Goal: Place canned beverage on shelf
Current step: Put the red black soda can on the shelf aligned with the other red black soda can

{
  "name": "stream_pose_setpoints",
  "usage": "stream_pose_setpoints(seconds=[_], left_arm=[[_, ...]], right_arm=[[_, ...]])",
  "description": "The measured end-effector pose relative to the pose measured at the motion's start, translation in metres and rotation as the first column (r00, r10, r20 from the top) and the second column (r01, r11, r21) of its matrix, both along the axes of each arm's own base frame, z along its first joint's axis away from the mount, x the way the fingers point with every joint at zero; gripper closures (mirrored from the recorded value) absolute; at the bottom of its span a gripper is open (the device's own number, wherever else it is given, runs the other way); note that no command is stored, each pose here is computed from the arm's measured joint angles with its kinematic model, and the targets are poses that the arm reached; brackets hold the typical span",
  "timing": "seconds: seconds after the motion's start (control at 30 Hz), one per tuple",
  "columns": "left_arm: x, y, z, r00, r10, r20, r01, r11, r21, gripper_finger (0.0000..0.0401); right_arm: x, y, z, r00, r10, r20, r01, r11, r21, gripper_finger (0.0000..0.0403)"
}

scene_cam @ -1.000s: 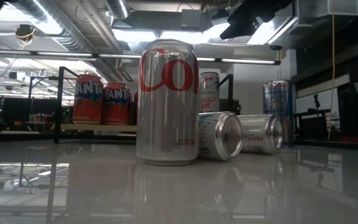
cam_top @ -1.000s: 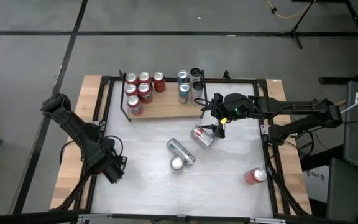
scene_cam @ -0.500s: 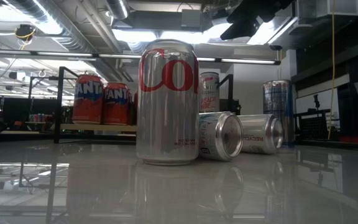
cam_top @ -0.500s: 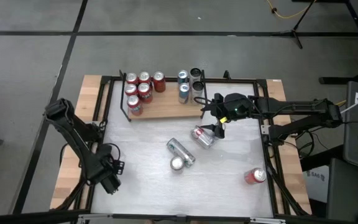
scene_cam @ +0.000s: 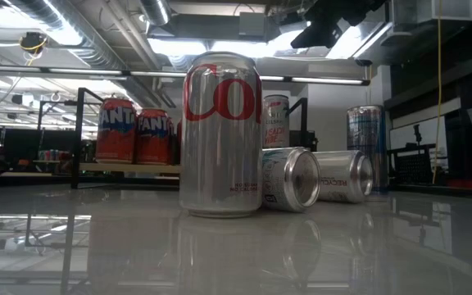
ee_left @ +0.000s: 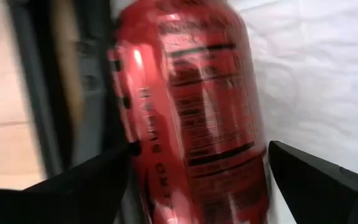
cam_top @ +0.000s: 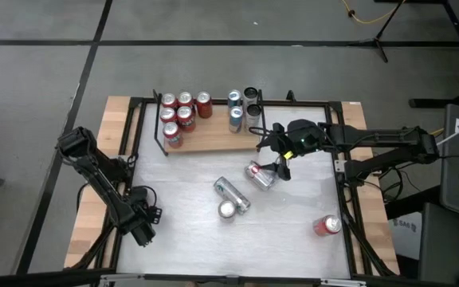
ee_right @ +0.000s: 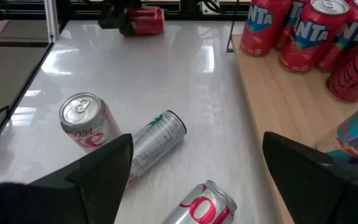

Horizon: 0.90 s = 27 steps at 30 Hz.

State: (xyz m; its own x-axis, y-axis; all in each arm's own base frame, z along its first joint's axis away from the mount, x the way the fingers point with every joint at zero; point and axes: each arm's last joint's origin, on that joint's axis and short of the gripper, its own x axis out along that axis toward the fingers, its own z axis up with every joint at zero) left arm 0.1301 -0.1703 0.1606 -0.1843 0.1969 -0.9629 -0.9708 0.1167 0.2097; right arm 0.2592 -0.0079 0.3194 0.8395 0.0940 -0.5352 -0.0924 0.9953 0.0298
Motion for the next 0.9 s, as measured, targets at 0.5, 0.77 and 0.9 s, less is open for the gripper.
stream_pose_setpoints(seconds=[0.5,0.77,0.9], left_arm=[[0.009,-0.004,-0.02,0.967,-0.068,0.247,0.08,0.996,-0.04,0.0053],[0.026,-0.004,-0.017,0.825,-0.169,0.538,0.107,0.984,0.145,0.011],[0.038,-0.002,-0.013,0.708,-0.27,0.653,0.102,0.953,0.284,0.0113]], right_arm=[[0.0,0.0,0.0,1.0,-0.004,0.004,0.004,1.0,0.006,0.0054],[0.003,0.001,0.004,0.999,-0.002,0.044,-0.001,0.999,0.054,0.0054],[0.008,0.002,0.006,0.995,0.045,0.089,-0.052,0.996,0.078,0.0054]])
